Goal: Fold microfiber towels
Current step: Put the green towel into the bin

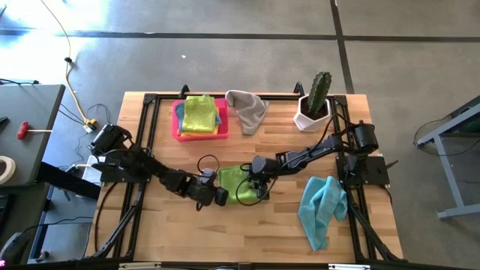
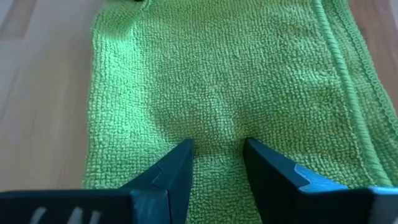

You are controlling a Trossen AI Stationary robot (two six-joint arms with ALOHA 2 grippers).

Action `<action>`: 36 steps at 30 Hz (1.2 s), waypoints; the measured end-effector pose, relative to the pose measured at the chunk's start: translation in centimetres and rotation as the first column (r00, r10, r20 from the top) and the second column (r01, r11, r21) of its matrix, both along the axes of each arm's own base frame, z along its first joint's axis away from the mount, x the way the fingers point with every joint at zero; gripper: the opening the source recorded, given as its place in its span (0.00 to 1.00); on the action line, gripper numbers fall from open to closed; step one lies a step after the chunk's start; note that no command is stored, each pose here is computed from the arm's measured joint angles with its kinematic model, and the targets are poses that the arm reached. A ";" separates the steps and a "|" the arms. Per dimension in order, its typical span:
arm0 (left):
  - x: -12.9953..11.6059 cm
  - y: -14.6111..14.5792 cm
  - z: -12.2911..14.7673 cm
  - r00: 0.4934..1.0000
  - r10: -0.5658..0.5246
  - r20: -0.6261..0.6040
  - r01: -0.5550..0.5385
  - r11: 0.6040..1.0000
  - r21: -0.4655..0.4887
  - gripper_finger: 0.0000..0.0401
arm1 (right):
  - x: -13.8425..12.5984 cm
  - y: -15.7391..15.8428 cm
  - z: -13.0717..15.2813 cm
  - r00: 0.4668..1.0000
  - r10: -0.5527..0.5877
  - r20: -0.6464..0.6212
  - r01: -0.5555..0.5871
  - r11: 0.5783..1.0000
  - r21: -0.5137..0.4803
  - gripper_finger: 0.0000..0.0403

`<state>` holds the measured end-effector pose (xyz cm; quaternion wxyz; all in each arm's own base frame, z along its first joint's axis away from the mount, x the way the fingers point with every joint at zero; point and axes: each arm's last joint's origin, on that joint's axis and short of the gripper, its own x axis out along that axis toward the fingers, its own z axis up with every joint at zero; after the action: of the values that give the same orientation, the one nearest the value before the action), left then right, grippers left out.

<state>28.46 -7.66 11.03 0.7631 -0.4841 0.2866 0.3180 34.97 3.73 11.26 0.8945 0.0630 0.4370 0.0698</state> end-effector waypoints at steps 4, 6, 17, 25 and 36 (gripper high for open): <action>-0.1 -0.1 0.2 0.997 -0.068 -0.024 0.067 0.997 -0.027 0.58 | -0.1 0.0 -0.1 1.000 0.006 -0.009 -0.006 1.000 -0.004 0.34; -0.3 0.0 0.3 0.996 -0.078 -0.046 0.076 0.997 -0.032 0.58 | -0.1 0.0 -0.1 1.000 0.006 -0.010 -0.006 1.000 -0.004 0.34; -1.1 0.8 0.6 0.989 -0.080 -0.123 0.080 0.997 -0.007 0.58 | -0.1 0.0 -0.1 1.000 0.014 -0.014 -0.014 1.000 -0.010 0.34; -1.7 2.8 2.3 0.988 -0.060 -0.140 0.071 0.995 0.069 0.56 | -0.2 0.0 -0.1 1.000 0.013 -0.017 -0.013 1.000 -0.009 0.34; -1.5 3.6 2.2 0.988 -0.044 -0.147 0.048 0.999 0.025 0.53 | -0.2 0.0 -0.2 1.000 0.018 -0.018 -0.018 1.000 -0.013 0.34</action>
<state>26.98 -4.11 13.22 0.7540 -0.4417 0.3482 0.3392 34.80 3.70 11.09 0.8904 0.0539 0.4458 0.0744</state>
